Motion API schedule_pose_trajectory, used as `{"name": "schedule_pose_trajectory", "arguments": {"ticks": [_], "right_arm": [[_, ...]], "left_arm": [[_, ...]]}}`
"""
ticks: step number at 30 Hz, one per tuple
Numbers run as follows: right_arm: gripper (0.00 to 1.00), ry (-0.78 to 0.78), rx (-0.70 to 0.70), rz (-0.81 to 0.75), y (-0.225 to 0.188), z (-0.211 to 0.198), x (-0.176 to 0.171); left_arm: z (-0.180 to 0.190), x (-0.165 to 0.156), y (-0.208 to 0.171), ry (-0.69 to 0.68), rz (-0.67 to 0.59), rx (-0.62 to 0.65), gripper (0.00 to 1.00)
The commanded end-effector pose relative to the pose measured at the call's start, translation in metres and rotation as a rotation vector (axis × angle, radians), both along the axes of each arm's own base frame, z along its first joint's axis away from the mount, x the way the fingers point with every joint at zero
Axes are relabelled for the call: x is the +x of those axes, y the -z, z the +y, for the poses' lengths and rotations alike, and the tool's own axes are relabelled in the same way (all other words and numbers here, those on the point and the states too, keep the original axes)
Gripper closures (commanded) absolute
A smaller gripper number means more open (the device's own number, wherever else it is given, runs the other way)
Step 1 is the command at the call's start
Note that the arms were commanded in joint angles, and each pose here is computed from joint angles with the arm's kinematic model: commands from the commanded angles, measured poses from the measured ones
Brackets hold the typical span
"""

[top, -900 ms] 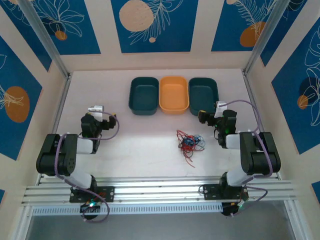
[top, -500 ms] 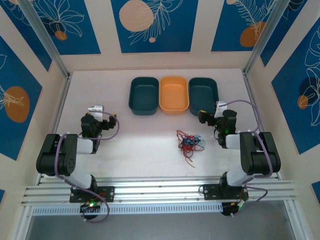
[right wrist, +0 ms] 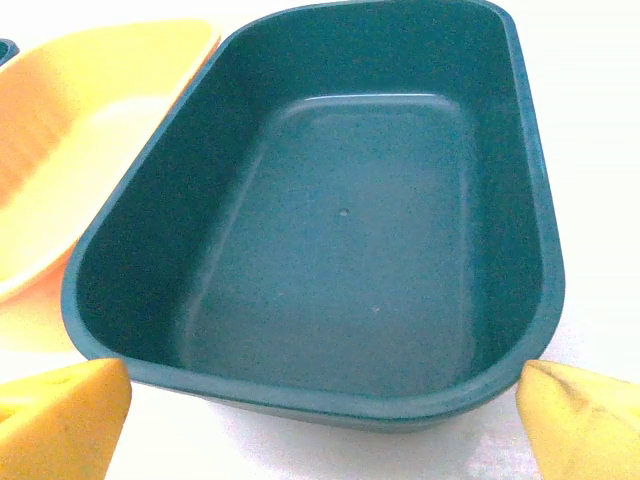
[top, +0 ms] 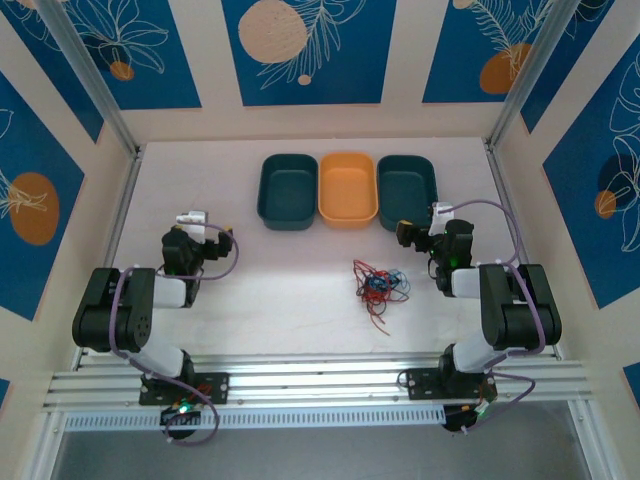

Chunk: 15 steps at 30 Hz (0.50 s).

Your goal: Untangle the cables

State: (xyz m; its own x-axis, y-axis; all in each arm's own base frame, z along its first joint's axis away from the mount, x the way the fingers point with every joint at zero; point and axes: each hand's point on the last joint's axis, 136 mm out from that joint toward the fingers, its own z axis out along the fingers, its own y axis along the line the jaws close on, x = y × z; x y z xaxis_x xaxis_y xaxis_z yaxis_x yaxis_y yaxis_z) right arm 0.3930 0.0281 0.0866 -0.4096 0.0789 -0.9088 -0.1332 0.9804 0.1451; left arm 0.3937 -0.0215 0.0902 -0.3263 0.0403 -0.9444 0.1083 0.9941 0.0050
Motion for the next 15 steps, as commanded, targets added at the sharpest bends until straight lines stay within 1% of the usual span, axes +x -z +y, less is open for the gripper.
{"name": "schedule_pose_trajectory", "arguments": {"ticks": [1,15], "right_arm": [[0.01,-0.025,0.003,-0.020,-0.0071,0.0052,0.0030],[0.01,-0.023,0.003,-0.021,-0.0075,0.0044,0.0026]], "left_arm": [[-0.0055,0.0017,-0.0013,0.031,-0.004,0.012,0.00],[-0.0054,0.0018,-0.0014,0.031,-0.004,0.012,0.00]]}}
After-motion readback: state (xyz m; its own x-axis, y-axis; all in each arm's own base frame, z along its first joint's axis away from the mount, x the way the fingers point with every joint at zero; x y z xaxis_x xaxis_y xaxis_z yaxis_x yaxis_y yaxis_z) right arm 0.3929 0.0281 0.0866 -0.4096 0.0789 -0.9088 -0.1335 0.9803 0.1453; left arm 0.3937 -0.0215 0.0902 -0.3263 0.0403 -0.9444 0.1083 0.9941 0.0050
